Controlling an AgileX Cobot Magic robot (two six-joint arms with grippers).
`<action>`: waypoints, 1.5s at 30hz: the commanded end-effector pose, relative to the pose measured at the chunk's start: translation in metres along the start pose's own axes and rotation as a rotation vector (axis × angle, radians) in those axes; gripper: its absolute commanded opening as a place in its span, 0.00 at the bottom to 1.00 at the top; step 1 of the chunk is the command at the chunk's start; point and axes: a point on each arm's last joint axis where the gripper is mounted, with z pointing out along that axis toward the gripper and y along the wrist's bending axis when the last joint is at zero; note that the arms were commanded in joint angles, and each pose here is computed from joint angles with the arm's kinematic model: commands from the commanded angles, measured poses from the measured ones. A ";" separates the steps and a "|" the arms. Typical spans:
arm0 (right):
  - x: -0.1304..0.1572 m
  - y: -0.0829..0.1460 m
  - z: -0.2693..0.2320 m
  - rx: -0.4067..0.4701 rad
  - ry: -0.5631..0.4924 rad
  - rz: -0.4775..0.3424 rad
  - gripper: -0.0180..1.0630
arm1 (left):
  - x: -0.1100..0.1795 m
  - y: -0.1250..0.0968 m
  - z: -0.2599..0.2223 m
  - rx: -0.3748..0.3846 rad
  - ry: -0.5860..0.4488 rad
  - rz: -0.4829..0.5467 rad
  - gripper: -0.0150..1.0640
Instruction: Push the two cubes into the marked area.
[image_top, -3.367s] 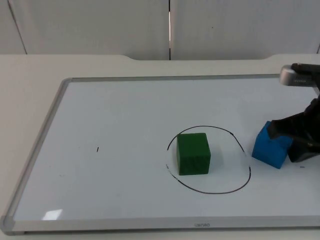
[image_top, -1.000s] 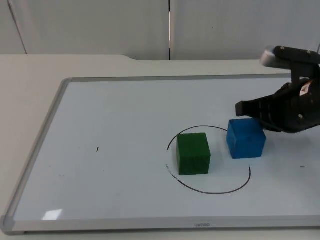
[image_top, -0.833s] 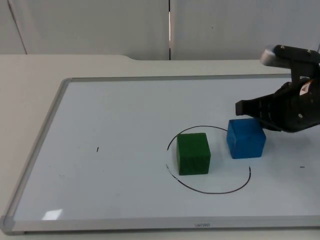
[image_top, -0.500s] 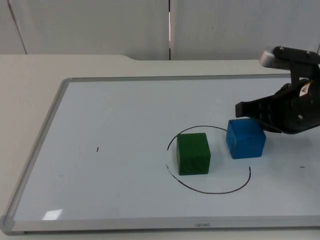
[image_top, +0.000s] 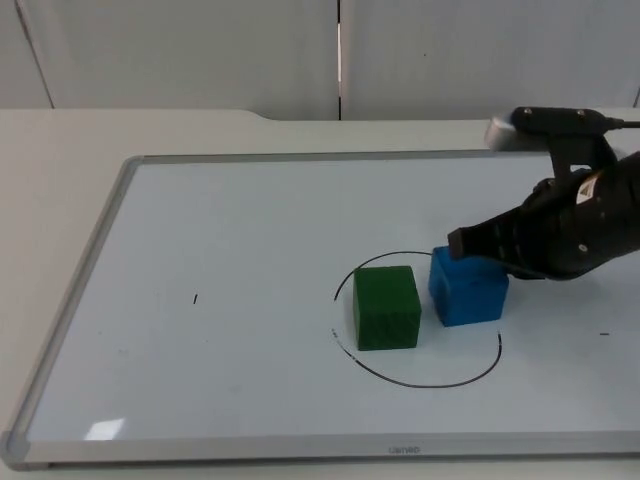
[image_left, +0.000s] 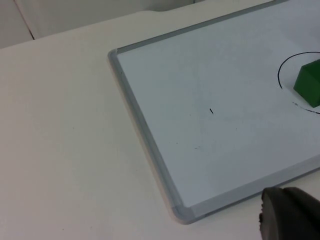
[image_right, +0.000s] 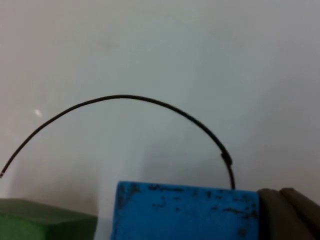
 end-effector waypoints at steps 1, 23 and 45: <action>0.001 0.003 0.000 -0.006 -0.008 -0.027 0.02 | 0.000 0.000 0.001 -0.005 -0.010 -0.003 0.01; 0.004 0.014 -0.002 -0.024 0.011 -0.049 0.02 | 0.000 0.000 0.001 -0.005 -0.010 -0.003 0.01; -0.063 0.002 -0.230 -0.026 -0.349 -0.200 0.02 | 0.000 0.001 0.001 -0.012 -0.010 0.001 0.01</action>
